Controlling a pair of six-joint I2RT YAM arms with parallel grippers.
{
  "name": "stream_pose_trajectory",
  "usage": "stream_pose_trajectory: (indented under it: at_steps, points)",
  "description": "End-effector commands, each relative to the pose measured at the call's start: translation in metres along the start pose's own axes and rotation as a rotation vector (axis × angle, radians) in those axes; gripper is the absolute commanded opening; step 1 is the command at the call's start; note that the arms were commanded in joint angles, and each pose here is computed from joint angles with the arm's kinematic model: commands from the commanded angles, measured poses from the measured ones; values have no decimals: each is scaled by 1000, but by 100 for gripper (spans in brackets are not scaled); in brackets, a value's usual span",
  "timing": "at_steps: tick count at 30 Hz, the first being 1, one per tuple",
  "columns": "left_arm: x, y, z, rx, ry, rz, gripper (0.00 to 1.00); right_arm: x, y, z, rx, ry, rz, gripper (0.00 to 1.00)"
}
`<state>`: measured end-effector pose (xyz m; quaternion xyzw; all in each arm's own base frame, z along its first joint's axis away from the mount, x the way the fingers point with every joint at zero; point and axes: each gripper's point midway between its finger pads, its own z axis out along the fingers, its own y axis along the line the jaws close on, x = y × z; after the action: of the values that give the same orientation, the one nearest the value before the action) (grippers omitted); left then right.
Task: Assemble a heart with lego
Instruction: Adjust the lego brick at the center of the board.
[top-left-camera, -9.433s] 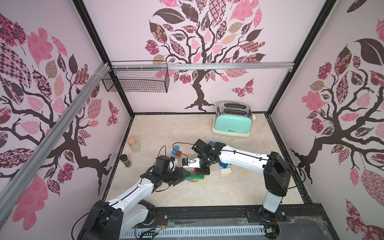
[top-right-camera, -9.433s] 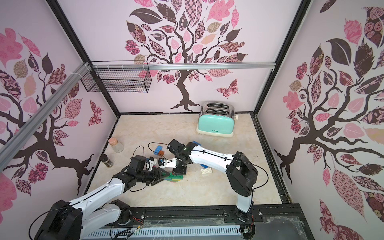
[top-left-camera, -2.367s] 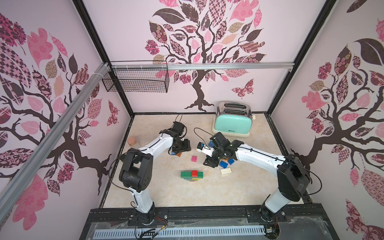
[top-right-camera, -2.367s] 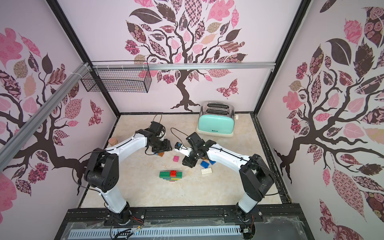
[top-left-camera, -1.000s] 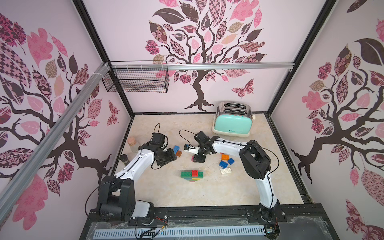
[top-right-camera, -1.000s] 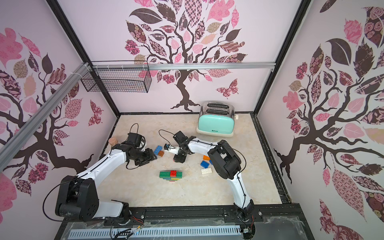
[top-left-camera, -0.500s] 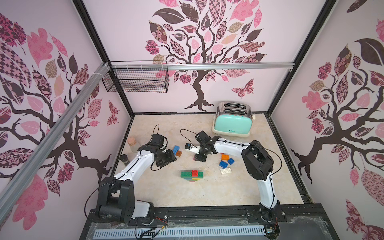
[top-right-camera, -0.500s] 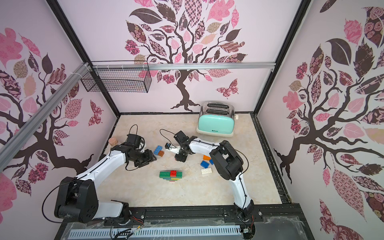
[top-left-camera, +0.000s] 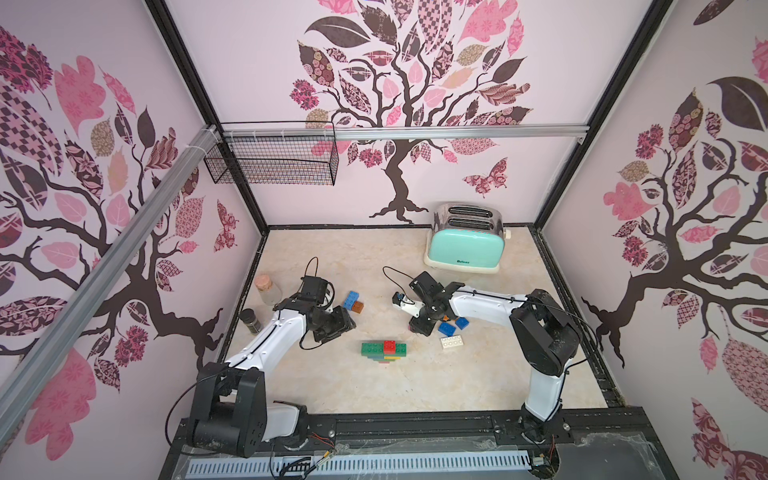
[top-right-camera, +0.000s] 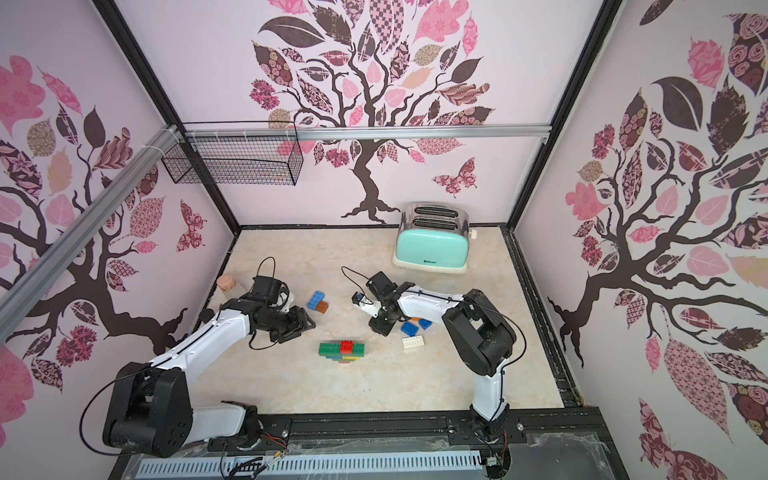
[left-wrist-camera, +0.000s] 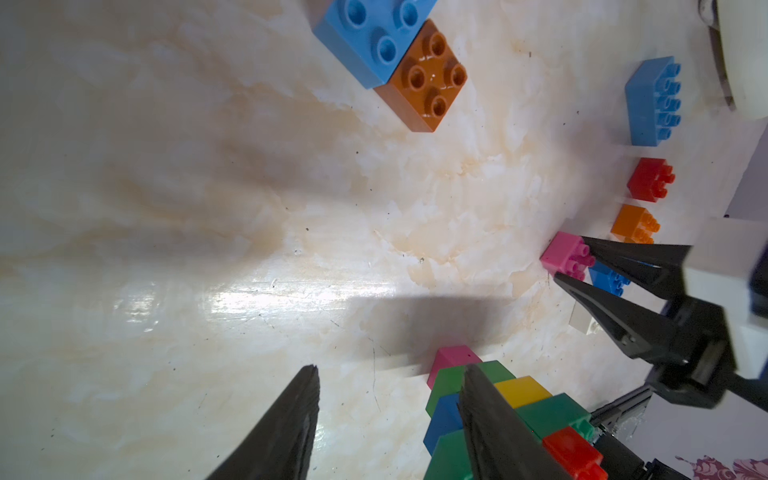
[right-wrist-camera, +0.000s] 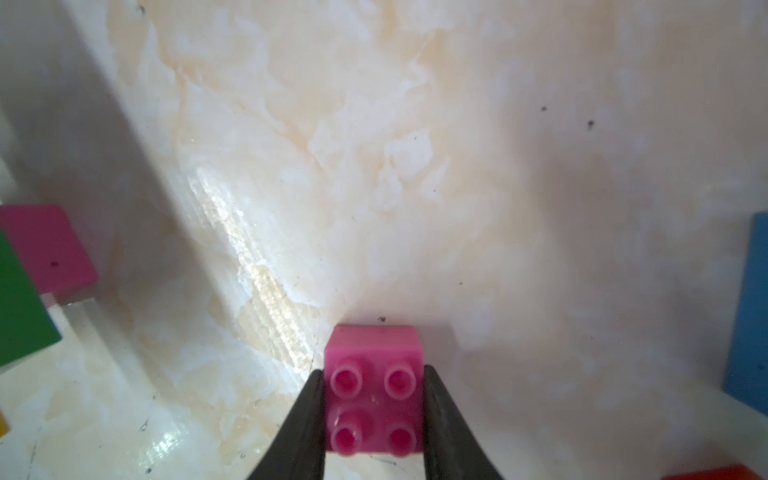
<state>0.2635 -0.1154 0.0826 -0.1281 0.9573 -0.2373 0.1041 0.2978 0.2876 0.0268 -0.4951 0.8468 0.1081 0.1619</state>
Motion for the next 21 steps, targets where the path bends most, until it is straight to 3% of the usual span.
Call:
stream_pose_trajectory:
  at_steps: [1, 3, 6, 8, 21]
  points:
    - [-2, -5, -4, 23, -20, 8, 58, 6, 2, 4, -14, 39, 25, 31]
    - [-1, -5, -5, 25, -21, 10, 58, 8, 2, 4, -15, 54, 27, 33]
    - [0, -4, -5, 24, -24, 11, 58, 5, 2, 1, -19, 55, 22, 46]
    - [1, -3, -5, 21, -22, 9, 58, 1, 2, -4, -16, 42, 18, 50]
    - [5, -1, -4, 19, -18, 4, 58, 0, 3, 3, -29, 92, 7, 43]
